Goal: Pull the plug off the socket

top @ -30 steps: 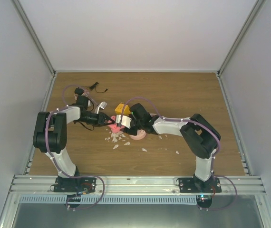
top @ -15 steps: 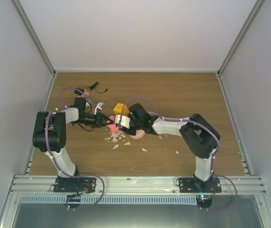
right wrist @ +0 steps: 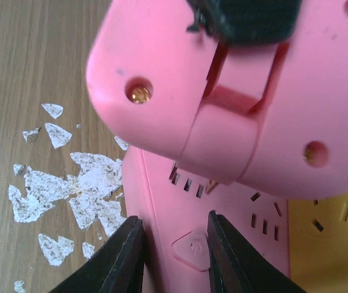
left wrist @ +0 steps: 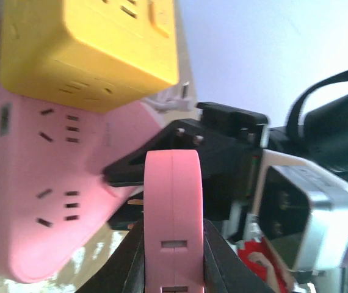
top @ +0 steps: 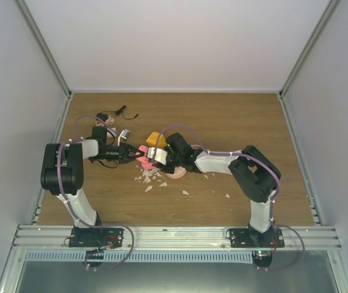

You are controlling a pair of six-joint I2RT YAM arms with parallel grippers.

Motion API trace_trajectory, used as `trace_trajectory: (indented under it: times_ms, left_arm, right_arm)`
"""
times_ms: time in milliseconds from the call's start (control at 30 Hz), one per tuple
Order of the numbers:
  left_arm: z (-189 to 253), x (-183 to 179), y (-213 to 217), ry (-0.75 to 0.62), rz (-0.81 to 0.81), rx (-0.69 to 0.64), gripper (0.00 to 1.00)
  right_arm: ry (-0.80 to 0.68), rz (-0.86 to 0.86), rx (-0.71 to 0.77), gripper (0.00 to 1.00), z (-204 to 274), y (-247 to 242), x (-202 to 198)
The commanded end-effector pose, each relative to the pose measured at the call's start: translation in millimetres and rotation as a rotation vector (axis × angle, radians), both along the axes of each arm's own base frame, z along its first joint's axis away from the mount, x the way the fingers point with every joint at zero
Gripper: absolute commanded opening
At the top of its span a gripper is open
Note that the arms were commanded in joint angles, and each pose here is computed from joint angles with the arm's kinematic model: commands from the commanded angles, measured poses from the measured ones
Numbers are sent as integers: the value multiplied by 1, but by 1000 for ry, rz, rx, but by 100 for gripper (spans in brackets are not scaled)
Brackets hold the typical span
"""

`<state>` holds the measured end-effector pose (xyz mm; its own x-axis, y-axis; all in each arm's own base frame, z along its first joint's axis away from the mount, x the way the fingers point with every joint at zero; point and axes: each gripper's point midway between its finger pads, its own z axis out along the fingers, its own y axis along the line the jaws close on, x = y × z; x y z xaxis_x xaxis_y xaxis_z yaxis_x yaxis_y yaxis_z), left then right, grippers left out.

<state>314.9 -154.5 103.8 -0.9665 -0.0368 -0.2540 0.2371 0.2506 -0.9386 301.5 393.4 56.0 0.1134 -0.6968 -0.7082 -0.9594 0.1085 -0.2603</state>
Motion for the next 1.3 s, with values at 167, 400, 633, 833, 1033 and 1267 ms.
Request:
trace_trajectory:
  times_ms: [167, 400, 633, 833, 1033, 1267]
  left_arm:
    - [30, -5, -1, -28, -26, -148, 0]
    - [20, 4, 25, -118, 73, 18, 0]
    - [48, -3, 25, -293, 64, 59, 0]
    - [73, -17, 21, -446, 45, 73, 0]
    - [102, -40, 8, -623, -26, 79, 0]
    - [126, -78, -31, -810, -197, 68, 0]
  right_arm:
    - [176, -71, -278, 27, -83, -55, -28]
    - [177, -47, -213, 31, -60, -46, -31]
    - [147, 29, -81, 44, 1, -29, -36]
    - [175, 95, 30, 67, 60, -24, -44]
    - [250, 135, 135, 76, 105, -33, -51]
    - [312, 179, 273, 76, 165, -45, -53]
